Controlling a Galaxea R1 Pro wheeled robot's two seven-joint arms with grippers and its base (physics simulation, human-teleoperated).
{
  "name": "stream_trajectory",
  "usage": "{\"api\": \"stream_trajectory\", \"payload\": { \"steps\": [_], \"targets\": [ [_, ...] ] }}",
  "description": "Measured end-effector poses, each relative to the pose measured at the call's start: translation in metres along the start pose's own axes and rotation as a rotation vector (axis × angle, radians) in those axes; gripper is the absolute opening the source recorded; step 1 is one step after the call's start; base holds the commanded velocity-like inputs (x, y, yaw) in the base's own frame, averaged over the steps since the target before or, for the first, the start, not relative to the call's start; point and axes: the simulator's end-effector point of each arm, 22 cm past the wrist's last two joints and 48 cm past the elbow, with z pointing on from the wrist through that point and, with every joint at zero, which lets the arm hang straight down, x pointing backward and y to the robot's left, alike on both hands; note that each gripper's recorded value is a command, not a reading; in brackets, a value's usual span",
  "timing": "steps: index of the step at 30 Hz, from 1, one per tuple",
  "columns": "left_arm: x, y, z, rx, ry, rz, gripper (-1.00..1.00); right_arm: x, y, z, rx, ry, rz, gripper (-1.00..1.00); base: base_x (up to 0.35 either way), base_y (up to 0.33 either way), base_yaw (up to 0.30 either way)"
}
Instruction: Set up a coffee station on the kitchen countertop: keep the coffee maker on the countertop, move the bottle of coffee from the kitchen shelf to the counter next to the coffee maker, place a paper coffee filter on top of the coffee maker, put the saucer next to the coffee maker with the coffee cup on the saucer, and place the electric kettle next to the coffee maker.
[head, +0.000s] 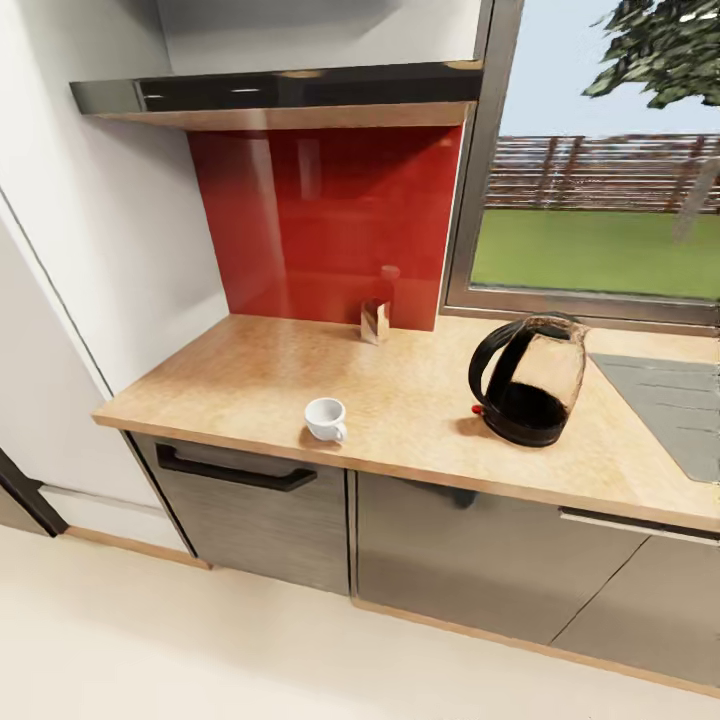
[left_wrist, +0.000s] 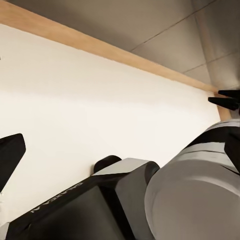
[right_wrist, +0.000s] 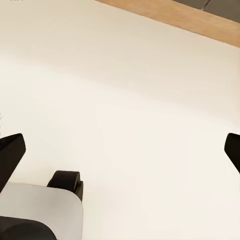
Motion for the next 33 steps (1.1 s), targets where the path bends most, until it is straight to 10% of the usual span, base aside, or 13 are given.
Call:
{"api": "stream_trajectory", "payload": {
  "steps": [33],
  "targets": [
    [-0.0007, 0.0006, -0.0001, -0.002, -0.002, -0.001, 1.00, 0.0007, 0.0002, 0.0000, 0.000, 0.002, 0.000, 1.00, 0.056, 0.186, -0.123]
  ]
}}
